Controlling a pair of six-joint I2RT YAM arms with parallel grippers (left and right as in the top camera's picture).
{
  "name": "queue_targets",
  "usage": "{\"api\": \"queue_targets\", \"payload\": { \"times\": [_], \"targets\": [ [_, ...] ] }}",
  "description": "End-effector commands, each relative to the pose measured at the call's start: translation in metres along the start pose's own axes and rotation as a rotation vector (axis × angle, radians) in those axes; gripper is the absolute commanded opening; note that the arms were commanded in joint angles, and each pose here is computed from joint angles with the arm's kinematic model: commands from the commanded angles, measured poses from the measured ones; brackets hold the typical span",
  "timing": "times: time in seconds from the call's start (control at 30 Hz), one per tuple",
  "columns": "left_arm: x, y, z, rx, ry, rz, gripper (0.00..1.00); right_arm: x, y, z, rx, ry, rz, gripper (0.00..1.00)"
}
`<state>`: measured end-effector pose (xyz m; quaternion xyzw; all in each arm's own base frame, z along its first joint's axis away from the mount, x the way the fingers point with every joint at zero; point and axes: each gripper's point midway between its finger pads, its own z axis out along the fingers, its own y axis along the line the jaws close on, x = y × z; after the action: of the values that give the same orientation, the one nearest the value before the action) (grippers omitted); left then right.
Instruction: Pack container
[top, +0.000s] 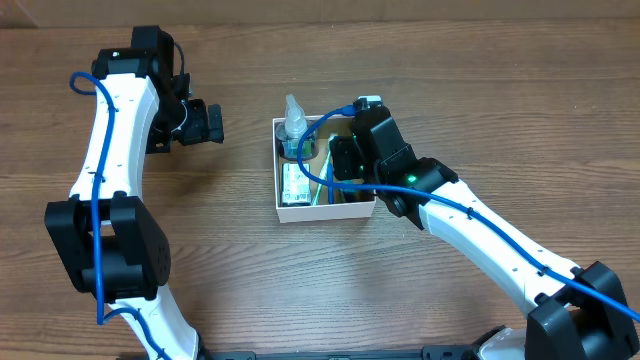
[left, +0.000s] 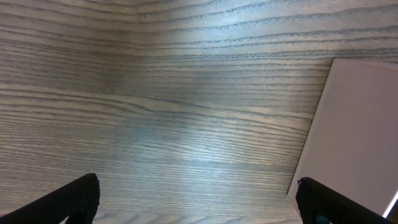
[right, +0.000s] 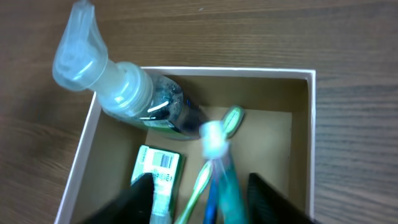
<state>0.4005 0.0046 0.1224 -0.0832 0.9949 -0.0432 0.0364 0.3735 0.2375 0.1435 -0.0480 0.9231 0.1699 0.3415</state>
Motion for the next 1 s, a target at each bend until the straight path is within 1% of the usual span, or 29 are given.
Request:
{"api": "queue_targets", "payload": {
  "times": [0.0, 0.13, 0.2, 0.3, 0.43, 0.5, 0.53, 0.7, 0.97],
  "targets": [
    [0.0, -0.004, -0.006, 0.02, -0.016, 0.025, 1.0, -0.011, 0.003, -0.005, -0.001, -0.031, -0.005, 0.59],
    [0.0, -0.004, -0.006, 0.02, -0.016, 0.026, 1.0, -0.019, -0.001, -0.022, 0.0, -0.052, 0.005, 0.67],
    [0.0, -0.004, -0.006, 0.02, -0.016, 0.026, 1.0, -0.029, -0.006, -0.037, 0.008, -0.087, 0.019, 0.68],
    [0.0, -0.004, -0.006, 0.02, -0.016, 0.026, 1.0, -0.041, -0.029, -0.062, 0.072, -0.128, 0.049, 0.7],
    [0.0, -0.004, -0.006, 0.02, -0.016, 0.026, 1.0, -0.047, -0.075, -0.098, 0.195, -0.155, 0.111, 0.83],
    [0.0, -0.004, -0.006, 0.02, -0.016, 0.026, 1.0, -0.048, -0.095, -0.113, 0.237, -0.162, 0.125, 0.93],
    [0.0, -0.004, -0.006, 0.02, -0.016, 0.026, 1.0, -0.049, -0.103, -0.121, 0.254, -0.167, 0.13, 0.99],
    [0.0, -0.004, -0.006, 0.02, -0.016, 0.026, 1.0, -0.058, -0.135, -0.146, 0.314, -0.222, 0.192, 1.0],
    [0.0, -0.004, -0.006, 0.02, -0.016, 0.026, 1.0, -0.056, -0.144, -0.145, 0.334, -0.212, 0.206, 1.0]
  ]
}}
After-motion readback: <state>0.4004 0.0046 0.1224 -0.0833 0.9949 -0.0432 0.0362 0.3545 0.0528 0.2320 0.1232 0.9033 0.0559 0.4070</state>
